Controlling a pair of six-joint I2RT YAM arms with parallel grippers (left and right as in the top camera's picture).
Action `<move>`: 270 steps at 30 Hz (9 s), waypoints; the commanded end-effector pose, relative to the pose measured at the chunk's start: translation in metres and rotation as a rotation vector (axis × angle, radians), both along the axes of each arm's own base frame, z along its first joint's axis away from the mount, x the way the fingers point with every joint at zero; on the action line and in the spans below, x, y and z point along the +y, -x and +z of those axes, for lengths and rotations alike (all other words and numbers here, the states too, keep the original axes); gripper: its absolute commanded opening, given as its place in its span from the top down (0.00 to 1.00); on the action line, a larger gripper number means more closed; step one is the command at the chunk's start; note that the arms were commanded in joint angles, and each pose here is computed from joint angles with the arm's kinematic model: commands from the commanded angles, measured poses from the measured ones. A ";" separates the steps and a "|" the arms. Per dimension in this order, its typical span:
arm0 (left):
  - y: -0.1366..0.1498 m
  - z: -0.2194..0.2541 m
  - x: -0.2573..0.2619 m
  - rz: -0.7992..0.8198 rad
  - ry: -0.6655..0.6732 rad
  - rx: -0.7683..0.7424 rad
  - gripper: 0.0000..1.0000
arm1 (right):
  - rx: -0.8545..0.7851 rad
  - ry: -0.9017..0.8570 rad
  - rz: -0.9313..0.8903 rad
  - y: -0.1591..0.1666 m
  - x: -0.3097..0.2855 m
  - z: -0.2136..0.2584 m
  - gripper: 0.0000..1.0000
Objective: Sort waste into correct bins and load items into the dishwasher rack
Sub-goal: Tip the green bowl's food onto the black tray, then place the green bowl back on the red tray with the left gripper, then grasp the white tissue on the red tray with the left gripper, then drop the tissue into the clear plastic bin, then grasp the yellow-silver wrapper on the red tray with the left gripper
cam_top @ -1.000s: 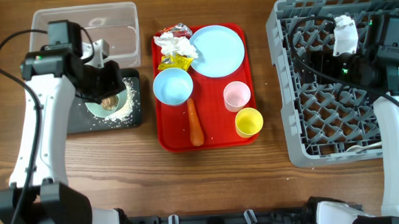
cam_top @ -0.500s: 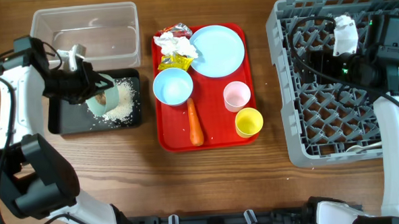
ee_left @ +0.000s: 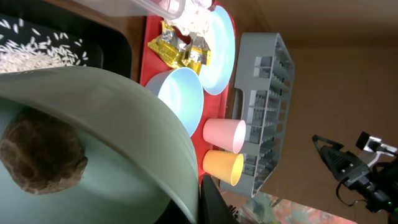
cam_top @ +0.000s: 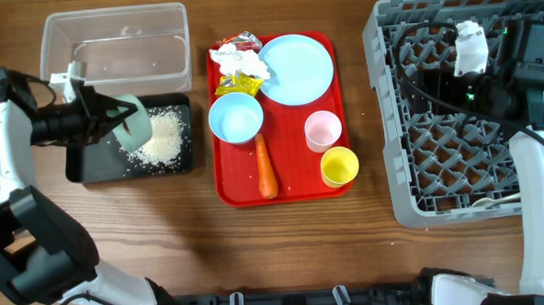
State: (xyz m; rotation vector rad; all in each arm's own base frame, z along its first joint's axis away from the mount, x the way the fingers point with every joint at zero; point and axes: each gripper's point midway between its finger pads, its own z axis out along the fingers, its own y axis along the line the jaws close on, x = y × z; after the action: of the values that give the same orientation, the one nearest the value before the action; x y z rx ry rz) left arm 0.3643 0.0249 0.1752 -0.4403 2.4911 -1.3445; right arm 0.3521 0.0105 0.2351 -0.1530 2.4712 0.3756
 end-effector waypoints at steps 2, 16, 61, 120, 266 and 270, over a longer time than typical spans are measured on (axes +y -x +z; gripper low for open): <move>-0.006 -0.009 0.020 0.026 0.066 -0.041 0.96 | 0.008 0.002 -0.005 -0.001 0.000 -0.002 0.10; -0.021 -0.021 0.023 0.046 0.319 -0.142 0.96 | 0.009 0.006 -0.006 -0.001 0.000 -0.002 0.10; 0.111 -0.085 -0.208 -0.566 -0.920 0.124 0.96 | 0.015 0.003 -0.007 0.001 0.000 -0.003 0.10; 0.111 -0.103 -0.275 -0.598 -0.879 -0.119 0.20 | 0.032 0.000 -0.008 0.004 0.000 -0.005 0.10; -0.122 -0.005 -0.205 -0.305 -0.877 -0.240 0.96 | 0.056 0.013 -0.017 0.008 -0.002 -0.009 0.10; -0.117 0.047 -0.200 -0.245 -0.865 -0.341 0.96 | 0.057 0.012 -0.017 0.008 -0.002 -0.009 0.10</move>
State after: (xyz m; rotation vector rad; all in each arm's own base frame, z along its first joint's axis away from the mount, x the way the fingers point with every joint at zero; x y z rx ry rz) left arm 0.4857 -0.1803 0.1686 0.3122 2.6734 -0.2424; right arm 0.3442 0.0088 0.2285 -0.1325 2.5180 0.3688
